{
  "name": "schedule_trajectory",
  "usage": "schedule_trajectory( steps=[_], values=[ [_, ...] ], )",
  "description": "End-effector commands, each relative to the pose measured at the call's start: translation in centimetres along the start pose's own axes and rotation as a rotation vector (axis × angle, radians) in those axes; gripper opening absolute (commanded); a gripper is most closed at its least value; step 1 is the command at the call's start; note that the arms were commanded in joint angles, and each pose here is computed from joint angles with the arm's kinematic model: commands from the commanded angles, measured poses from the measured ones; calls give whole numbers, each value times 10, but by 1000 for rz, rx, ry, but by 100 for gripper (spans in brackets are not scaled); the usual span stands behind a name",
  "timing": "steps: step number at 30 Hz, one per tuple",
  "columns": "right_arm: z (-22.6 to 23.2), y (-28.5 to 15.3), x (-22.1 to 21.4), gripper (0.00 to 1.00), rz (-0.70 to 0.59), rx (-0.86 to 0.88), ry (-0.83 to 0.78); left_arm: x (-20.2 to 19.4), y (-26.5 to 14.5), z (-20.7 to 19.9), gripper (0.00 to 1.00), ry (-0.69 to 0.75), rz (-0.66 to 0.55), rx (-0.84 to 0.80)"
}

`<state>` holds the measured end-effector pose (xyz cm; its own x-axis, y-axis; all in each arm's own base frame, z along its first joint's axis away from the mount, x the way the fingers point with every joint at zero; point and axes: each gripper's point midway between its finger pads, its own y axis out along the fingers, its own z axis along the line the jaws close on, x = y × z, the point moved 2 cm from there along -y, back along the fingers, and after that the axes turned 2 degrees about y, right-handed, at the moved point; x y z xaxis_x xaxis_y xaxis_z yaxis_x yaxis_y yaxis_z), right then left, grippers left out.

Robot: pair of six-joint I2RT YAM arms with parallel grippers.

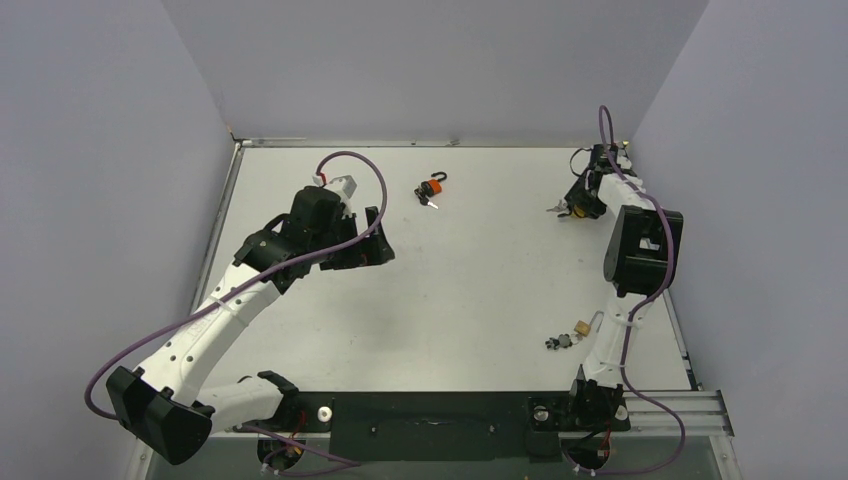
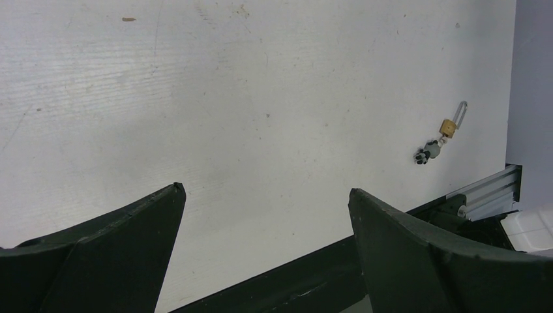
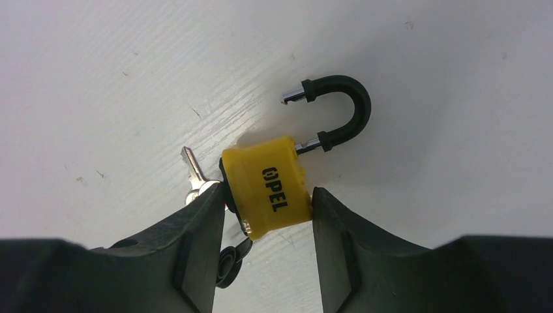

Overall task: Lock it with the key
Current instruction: Pick up the lock from the center of the board.

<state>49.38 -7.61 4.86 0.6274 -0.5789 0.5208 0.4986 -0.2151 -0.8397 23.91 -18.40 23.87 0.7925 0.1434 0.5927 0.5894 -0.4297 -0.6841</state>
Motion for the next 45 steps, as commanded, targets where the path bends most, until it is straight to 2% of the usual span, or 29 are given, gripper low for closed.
schedule_trajectory(
  steps=[1, 7, 8, 13, 20, 24, 29, 36, 45],
  values=[
    [20, -32, -2, 4, -30, 69, -24, 14, -7, -14, 97, -11, -38, -70],
    [56, -98, -44, 0, -67, 200, -128, 13, -6, -28, 97, -21, -31, -161],
    [63, -105, -67, 0, -38, 229, -168, 14, -6, -31, 97, -21, -32, -178],
    [94, -185, -108, 0, -96, 449, -299, 19, -7, -43, 96, -39, -42, -248],
    [127, -300, -190, 2, -171, 781, -588, 23, -6, -60, 95, -102, 1, -376],
    [135, -352, -228, 3, -184, 934, -730, 26, -10, -74, 91, -137, 33, -469],
    [137, -405, -261, 3, -128, 1093, -873, 26, -15, -85, 81, -137, 73, -540],
    [126, -453, -288, 3, -66, 1212, -1037, 12, -19, -84, 64, -163, 152, -562],
    [120, -488, -298, 2, -60, 1295, -1131, -4, -33, -87, 56, -194, 231, -615]
  ],
)
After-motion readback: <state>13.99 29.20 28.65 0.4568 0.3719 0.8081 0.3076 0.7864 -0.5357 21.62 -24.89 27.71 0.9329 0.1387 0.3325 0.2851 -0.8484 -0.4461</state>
